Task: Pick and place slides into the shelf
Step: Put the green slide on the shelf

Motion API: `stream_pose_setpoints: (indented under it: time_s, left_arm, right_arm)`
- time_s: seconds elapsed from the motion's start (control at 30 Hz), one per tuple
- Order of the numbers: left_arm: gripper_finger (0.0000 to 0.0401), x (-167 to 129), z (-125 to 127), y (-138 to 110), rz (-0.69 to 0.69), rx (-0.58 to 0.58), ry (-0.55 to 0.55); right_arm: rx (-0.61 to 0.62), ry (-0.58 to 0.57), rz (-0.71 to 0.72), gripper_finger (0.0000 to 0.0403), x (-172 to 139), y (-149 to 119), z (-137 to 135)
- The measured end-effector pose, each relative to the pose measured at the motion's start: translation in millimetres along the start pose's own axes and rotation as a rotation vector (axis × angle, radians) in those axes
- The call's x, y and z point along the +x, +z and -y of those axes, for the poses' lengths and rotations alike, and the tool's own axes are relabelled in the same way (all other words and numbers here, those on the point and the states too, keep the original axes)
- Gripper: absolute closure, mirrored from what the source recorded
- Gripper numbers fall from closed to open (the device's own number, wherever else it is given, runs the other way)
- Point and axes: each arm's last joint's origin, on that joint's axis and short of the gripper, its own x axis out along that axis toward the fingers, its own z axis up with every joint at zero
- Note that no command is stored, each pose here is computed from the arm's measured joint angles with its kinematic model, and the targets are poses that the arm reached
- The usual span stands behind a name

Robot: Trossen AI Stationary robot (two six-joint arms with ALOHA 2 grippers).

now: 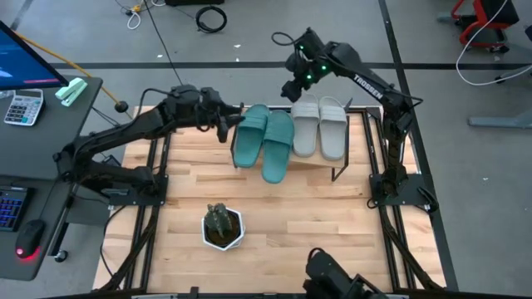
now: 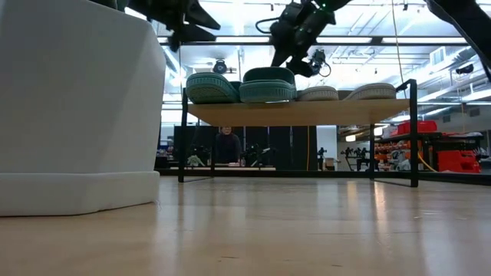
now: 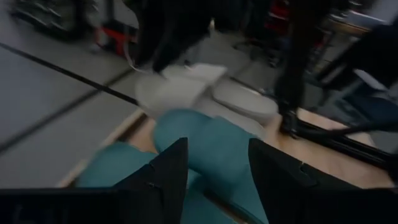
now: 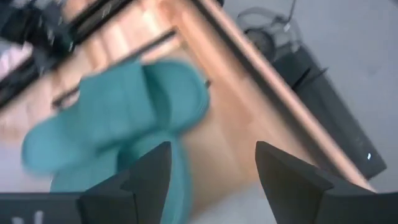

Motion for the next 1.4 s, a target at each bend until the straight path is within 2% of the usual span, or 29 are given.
stream_pose_setpoints:
  time_s: [0.2, 0.4, 0.67, 0.8, 0.97, 1.1, 1.27, 1.4]
  left_arm:
    - [0.0219, 17, -2, -10, -0.073, -0.034, -0.081]
    - [0.0216, 22, -3, -14, -0.091, -0.033, -0.085]
    - [0.0222, 22, -3, -12, -0.076, -0.031, -0.089]
    - [0.0222, 22, -1, -12, -0.077, -0.029, -0.094]
    - [0.0218, 23, 0, -13, -0.078, -0.025, -0.098]
    - [0.0219, 23, 0, -13, -0.077, -0.009, -0.098]
    - [0.0224, 22, 0, -13, -0.077, 0.000, -0.099]
    - [0.0221, 22, 0, -12, -0.076, 0.002, -0.099]
  right_arm:
    - [-0.068, 0.064, -0.155, 0.0167, -4, -15, -8]
    - [-0.080, 0.249, -0.148, 0.0174, -1, -19, -16]
    - [-0.145, 0.308, -0.180, 0.0176, 8, -23, -37]
    - [-0.174, 0.282, -0.214, 0.0176, 11, -27, -45]
    - [-0.216, 0.121, -0.314, 0.0178, 11, -36, -45]
    - [-0.219, 0.087, -0.330, 0.0190, 10, -38, -44]
    - [-0.263, 0.023, -0.393, 0.0227, 11, -43, -48]
    - [-0.267, 0.016, -0.407, 0.0279, 11, -45, -48]
